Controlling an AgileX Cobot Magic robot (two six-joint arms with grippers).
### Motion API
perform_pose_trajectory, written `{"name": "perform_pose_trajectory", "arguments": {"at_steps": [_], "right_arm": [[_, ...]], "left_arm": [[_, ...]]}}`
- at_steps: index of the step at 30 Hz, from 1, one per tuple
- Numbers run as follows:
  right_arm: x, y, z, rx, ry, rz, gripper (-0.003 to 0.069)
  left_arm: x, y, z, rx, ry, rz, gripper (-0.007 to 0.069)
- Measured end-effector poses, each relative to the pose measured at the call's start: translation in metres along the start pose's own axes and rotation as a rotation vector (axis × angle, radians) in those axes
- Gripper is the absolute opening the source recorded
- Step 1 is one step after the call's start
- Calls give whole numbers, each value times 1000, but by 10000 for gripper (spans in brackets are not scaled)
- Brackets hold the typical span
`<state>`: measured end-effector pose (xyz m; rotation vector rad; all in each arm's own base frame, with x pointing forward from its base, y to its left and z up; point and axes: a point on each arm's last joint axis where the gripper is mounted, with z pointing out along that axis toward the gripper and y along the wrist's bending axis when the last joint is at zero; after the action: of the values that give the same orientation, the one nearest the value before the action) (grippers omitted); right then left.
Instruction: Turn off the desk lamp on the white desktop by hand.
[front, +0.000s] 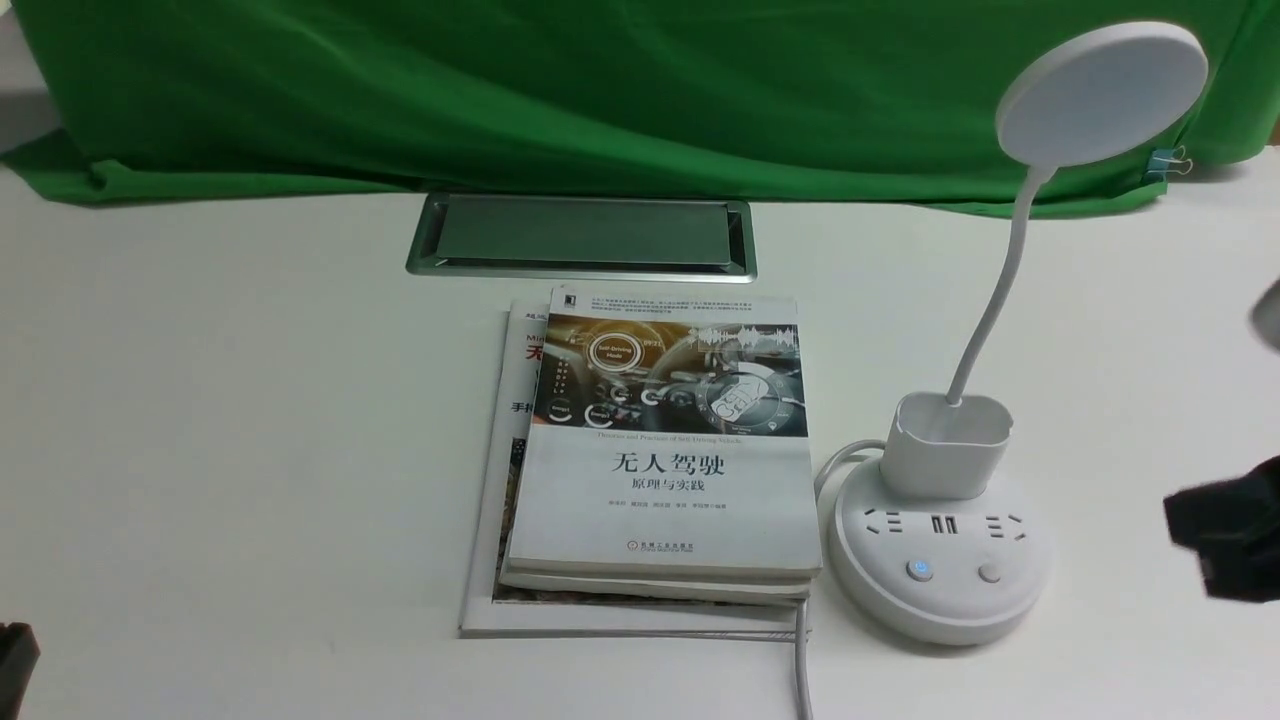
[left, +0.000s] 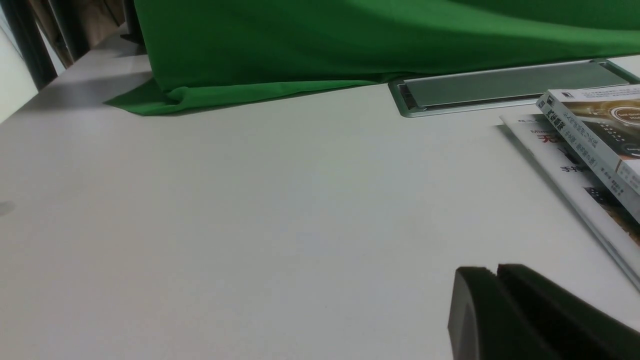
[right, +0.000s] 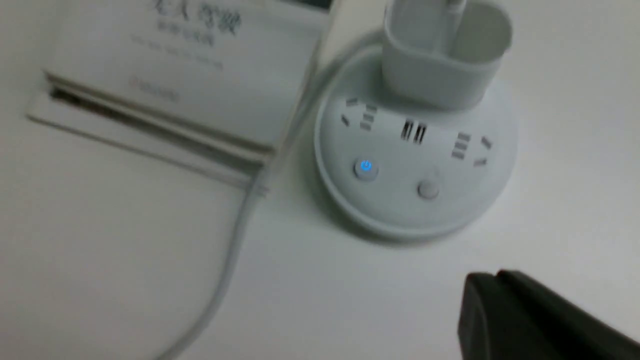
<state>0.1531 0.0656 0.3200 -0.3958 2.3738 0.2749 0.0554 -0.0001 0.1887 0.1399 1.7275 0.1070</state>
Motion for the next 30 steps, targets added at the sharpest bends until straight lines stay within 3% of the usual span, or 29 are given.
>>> {"name": "perform_pose_trajectory", "arguments": {"at_steps": [7, 11, 17, 23, 30], "right_arm": [[9, -6, -12, 35, -190, -65, 67], [43, -19, -13, 118, -309, -61, 65], [131, -30, 8, 247, -574, -96, 65], [162, -29, 17, 263, -696, -107, 65], [170, -28, 18, 248, -657, -84, 65]], "left_arm": [[0, 0, 0, 0, 0, 0, 20], [0, 0, 0, 0, 0, 0, 20], [0, 0, 0, 0, 0, 0, 20], [0, 0, 0, 0, 0, -1, 20], [0, 0, 0, 0, -1, -1, 20]]}}
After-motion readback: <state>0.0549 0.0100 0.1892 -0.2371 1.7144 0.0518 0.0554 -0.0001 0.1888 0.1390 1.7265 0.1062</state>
